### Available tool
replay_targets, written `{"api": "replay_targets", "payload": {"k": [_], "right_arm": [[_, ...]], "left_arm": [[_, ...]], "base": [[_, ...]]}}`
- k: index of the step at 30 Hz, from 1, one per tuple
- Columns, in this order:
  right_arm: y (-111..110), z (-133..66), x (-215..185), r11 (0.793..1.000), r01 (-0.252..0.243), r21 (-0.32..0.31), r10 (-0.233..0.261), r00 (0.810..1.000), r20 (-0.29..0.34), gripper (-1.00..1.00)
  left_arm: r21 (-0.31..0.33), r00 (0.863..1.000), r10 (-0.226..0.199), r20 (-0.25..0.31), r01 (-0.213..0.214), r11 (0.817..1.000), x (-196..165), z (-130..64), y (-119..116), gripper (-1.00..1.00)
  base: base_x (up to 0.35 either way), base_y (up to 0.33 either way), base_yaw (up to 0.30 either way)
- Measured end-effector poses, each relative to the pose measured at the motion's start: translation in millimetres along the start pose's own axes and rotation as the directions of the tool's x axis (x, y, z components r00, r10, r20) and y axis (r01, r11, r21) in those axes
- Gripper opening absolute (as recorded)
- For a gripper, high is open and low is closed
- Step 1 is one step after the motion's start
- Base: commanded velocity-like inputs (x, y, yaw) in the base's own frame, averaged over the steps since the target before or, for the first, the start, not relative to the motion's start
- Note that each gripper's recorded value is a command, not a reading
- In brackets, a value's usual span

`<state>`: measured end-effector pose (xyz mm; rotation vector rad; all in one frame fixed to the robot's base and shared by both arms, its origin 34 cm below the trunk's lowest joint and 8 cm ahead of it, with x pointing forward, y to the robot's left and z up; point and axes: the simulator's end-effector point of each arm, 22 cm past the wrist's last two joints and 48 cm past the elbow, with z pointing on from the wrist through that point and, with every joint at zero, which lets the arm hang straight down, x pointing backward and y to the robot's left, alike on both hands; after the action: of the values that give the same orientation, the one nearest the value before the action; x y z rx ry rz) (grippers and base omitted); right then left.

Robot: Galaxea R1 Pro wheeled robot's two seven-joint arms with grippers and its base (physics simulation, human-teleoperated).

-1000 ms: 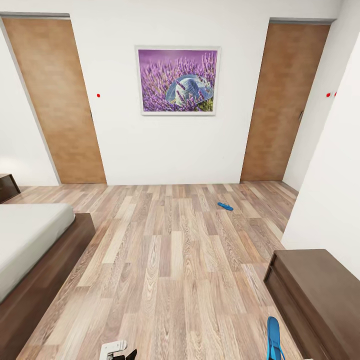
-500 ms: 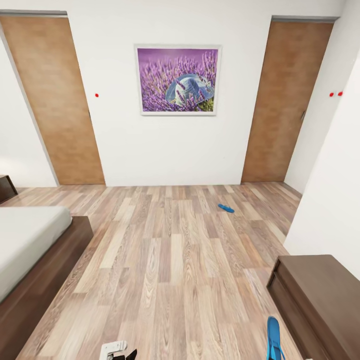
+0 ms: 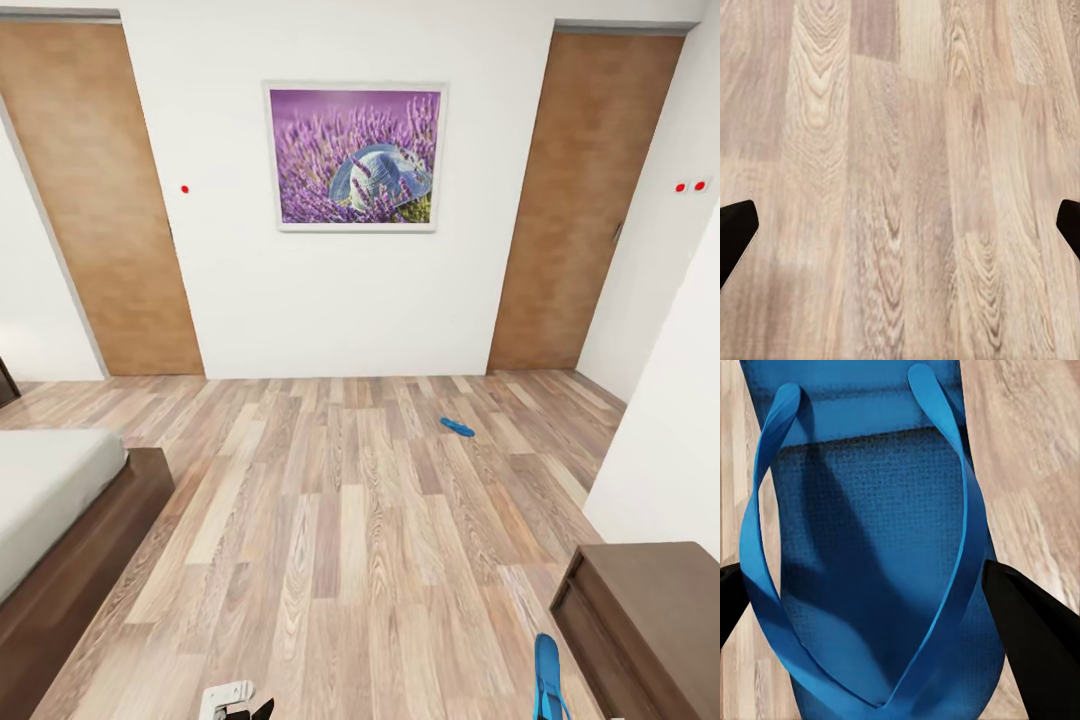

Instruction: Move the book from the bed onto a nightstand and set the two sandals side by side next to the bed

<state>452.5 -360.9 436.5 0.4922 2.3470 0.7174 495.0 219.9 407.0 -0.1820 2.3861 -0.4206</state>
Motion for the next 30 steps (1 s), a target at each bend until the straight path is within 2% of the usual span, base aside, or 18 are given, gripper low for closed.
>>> {"api": "replay_targets", "payload": {"k": [22,25,28,30], "right_arm": [[-1,0.0,0,1.000,0.000,0.004,0.000,1.000,0.000,-1.00],[-11,-0.3,0,0.999,-0.008,0.051,0.008,1.000,-0.002,-1.00],[-31,-2.3,0,0.990,-0.011,0.139,0.012,1.000,-0.002,-1.00],[-34,-2.6,-1,0.988,-0.007,0.154,0.006,1.000,0.001,-1.00]], "left_arm": [[-0.002,1.000,-0.006,0.002,0.006,1.000,-1,-0.1,1,1.00],[-0.003,1.000,-0.007,0.002,0.007,1.000,0,-0.1,1,1.00],[-0.003,1.000,-0.007,0.002,0.007,1.000,0,-0.1,1,1.00],[-0.003,1.000,-0.007,0.001,0.007,1.000,0,-0.1,1,1.00]], "base": [[0.312,0.000,0.000],[0.322,0.000,0.000],[0.322,0.000,0.000],[0.322,0.000,0.000]]}}
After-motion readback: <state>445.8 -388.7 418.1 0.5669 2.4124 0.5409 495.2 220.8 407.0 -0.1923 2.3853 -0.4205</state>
